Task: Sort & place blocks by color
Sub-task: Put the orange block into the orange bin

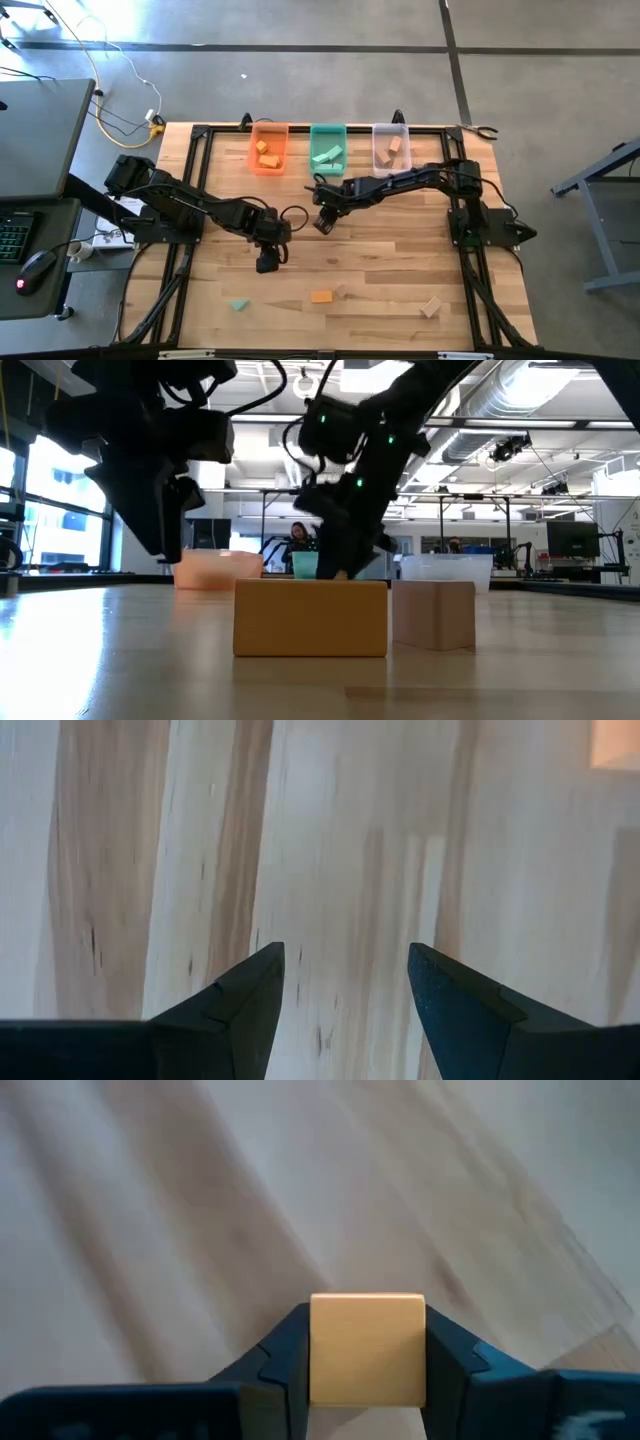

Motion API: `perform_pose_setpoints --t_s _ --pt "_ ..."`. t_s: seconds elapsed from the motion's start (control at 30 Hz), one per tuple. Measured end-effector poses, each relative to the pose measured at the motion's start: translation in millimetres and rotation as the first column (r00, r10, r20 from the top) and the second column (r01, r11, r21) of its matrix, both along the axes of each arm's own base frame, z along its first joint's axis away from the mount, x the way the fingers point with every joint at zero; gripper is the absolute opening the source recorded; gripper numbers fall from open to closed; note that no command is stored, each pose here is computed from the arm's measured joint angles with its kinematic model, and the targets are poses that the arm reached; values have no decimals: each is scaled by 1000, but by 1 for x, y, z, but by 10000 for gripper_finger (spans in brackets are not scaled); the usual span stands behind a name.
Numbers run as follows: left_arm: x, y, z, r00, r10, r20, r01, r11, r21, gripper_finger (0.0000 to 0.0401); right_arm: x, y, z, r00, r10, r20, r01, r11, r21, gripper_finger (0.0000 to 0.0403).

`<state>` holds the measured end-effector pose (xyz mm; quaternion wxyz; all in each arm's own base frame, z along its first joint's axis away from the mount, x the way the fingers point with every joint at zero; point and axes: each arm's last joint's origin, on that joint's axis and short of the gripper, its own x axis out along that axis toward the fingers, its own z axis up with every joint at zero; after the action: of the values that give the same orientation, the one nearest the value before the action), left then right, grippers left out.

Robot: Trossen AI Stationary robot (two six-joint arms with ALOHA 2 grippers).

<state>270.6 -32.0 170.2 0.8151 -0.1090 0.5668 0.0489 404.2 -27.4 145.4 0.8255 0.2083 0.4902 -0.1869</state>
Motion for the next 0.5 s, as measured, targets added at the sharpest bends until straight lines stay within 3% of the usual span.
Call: perform_pose_setpoints --t_s 0.23,0.5 --pt "13 2 6 987 -50 152 46 998 30 200 -5 14 42 985 132 108 -129 991 -29 106" --pt "28 30 15 948 36 316 -48 998 30 200 -19 24 90 932 287 219 -270 957 -105 106"
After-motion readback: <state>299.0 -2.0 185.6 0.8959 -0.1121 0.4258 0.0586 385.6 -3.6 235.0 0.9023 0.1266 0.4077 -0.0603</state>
